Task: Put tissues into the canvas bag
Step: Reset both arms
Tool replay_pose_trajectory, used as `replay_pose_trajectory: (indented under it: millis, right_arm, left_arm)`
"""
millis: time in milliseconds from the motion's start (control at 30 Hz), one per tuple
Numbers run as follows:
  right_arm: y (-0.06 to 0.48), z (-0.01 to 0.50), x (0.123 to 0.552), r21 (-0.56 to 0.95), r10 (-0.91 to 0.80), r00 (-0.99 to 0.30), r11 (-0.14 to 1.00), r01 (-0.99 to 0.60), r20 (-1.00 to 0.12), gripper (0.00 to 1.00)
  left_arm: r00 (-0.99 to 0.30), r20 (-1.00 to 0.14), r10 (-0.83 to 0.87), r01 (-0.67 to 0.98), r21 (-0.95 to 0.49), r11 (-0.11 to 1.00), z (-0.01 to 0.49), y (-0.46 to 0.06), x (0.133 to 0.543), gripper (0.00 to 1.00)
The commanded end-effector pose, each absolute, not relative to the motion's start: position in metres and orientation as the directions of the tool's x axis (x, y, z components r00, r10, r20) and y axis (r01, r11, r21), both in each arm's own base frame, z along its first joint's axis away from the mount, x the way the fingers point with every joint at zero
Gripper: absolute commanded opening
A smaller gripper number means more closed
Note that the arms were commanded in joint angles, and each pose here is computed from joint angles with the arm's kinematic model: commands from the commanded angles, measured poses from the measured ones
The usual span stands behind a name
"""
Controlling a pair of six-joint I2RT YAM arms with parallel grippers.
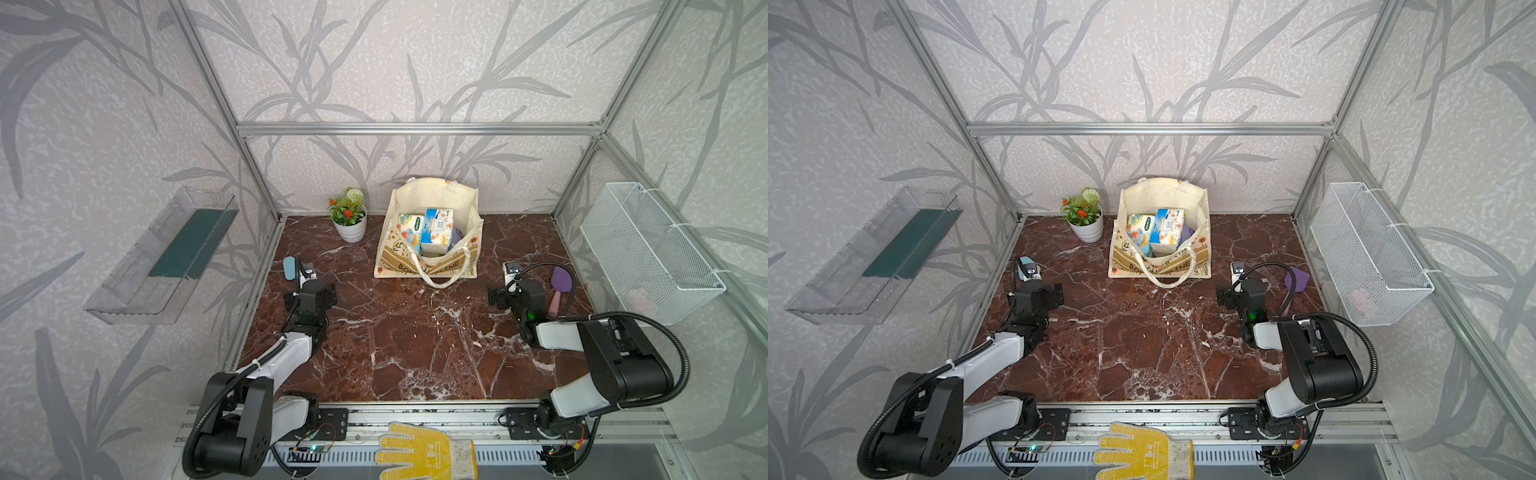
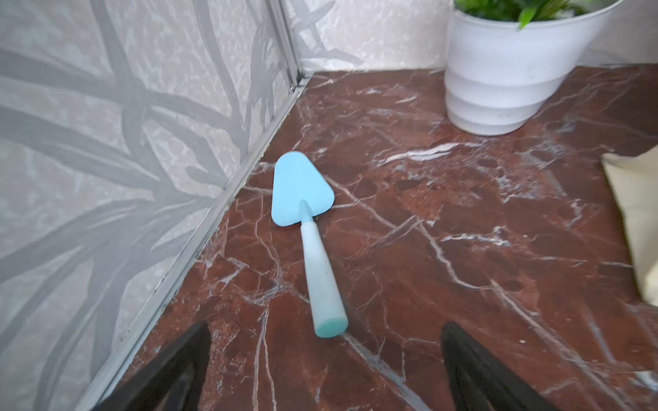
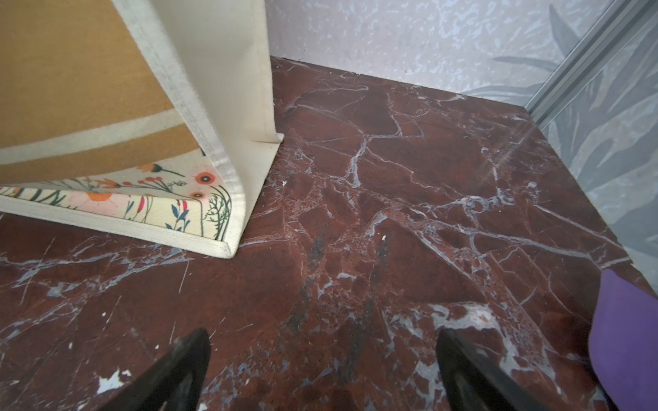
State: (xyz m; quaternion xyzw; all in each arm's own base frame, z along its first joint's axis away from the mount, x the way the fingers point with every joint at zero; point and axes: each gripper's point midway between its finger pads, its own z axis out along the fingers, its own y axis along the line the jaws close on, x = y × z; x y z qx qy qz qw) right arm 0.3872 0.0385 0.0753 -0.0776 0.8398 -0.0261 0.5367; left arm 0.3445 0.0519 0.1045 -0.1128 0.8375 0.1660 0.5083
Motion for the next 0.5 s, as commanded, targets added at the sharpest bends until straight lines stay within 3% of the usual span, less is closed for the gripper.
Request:
replay_pose_trajectory:
  millis: [0,233,267,300,467]
  right_arm:
    - [0.038,0.089,0.396,-0.118,-0.146,-0.373,0.988,-0.095,-0.916,0.99]
    - [0.039,0.090,0.396,-0.115,-0.144,-0.373,0.989,-0.098,-0.917,0.99]
    - [0.038,0.090,0.396,-0.115,-0.143,-0.373,0.989,-0.098,-0.917,0.99]
    - [0.039,0.090,0.396,-0.114,-0.143,-0.374,0.989,-0.098,-0.916,0.99]
    - [0.038,0.089,0.396,-0.114,-0.143,-0.374,0.989,-0.099,-0.916,0.99]
  left_arm:
    - [-0.292,-0.956,-0.025,-0.320,0.073,0.945,0.134,0.045,0.371,0.97]
    - [-0.259,-0.966,-0.012,-0.265,0.059,0.963,0.102,0.038,0.382,0.90]
    - [-0.269,-0.963,-0.003,-0.250,0.067,0.966,0.100,0.036,0.385,0.90]
    - [-0.304,-0.953,-0.001,-0.244,0.077,0.967,0.097,0.035,0.386,0.99]
    - [-0.375,-0.926,-0.040,-0.231,0.052,0.972,0.092,0.039,0.393,0.99]
